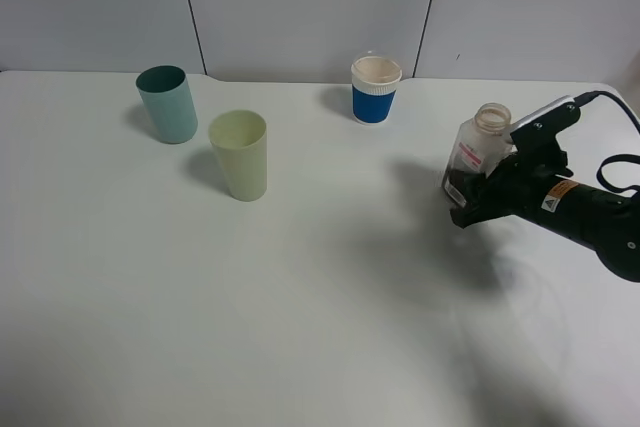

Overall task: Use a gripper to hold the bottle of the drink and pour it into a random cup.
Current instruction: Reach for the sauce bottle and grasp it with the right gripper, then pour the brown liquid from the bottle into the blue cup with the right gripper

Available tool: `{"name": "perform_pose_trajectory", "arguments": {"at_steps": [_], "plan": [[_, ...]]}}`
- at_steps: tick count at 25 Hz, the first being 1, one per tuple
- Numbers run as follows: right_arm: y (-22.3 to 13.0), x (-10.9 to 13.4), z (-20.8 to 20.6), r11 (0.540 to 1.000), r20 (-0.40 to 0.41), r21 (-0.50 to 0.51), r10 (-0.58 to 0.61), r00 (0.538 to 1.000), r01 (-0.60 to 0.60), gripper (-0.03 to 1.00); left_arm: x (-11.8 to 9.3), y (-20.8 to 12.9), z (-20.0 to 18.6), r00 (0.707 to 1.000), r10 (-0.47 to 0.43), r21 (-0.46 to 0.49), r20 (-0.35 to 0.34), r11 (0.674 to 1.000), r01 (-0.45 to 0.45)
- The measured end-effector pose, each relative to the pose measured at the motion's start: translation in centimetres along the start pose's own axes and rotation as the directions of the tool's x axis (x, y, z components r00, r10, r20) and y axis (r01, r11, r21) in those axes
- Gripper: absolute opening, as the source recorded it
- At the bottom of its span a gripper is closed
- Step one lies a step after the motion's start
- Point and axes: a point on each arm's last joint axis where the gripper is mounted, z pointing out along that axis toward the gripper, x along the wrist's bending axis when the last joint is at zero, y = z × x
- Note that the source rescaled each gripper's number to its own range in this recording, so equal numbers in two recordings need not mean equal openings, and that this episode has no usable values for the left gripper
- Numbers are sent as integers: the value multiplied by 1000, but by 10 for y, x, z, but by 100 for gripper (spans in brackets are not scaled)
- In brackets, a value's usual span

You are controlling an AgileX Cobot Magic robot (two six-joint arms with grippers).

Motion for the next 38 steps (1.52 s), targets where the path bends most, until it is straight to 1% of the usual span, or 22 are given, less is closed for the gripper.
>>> {"name": "perform_pose_trajectory", "arguments": {"at_steps": [1,6,9,11,18,20,24,26,28,32,34,38], "plan": [[0,0,0,1000,0,0,31,1000,-31,0,0,0,0,1000,0,0,0,1000,0],[0,0,0,979,0,1,204,979,-204,0,0,0,0,1000,0,0,0,1000,0],[0,0,0,961,0,-1,278,961,-278,0,0,0,0,1000,0,0,0,1000,0],[0,0,0,954,0,-1,301,954,-301,0,0,0,0,1000,0,0,0,1000,0],[0,0,0,945,-1,-2,328,945,-328,0,0,0,0,1000,0,0,0,1000,0],[0,0,0,927,-1,-3,375,927,-375,0,0,0,0,1000,0,0,0,1000,0],[3,0,-1,875,6,15,484,875,-484,0,0,0,0,1000,0,0,0,1000,0],[7,0,-4,869,14,43,493,870,-493,0,0,0,0,1000,0,0,0,1000,0],[16,2,-8,874,16,51,484,875,-484,0,0,0,0,1000,0,0,0,1000,0],[40,6,-17,886,4,1,464,886,-464,0,0,0,0,1000,0,0,0,1000,0],[49,9,-20,894,9,2,449,894,-449,0,0,0,0,1000,0,0,0,1000,0],[65,19,-18,912,11,80,402,916,-401,0,0,0,0,1000,0,0,0,1000,0]]}}
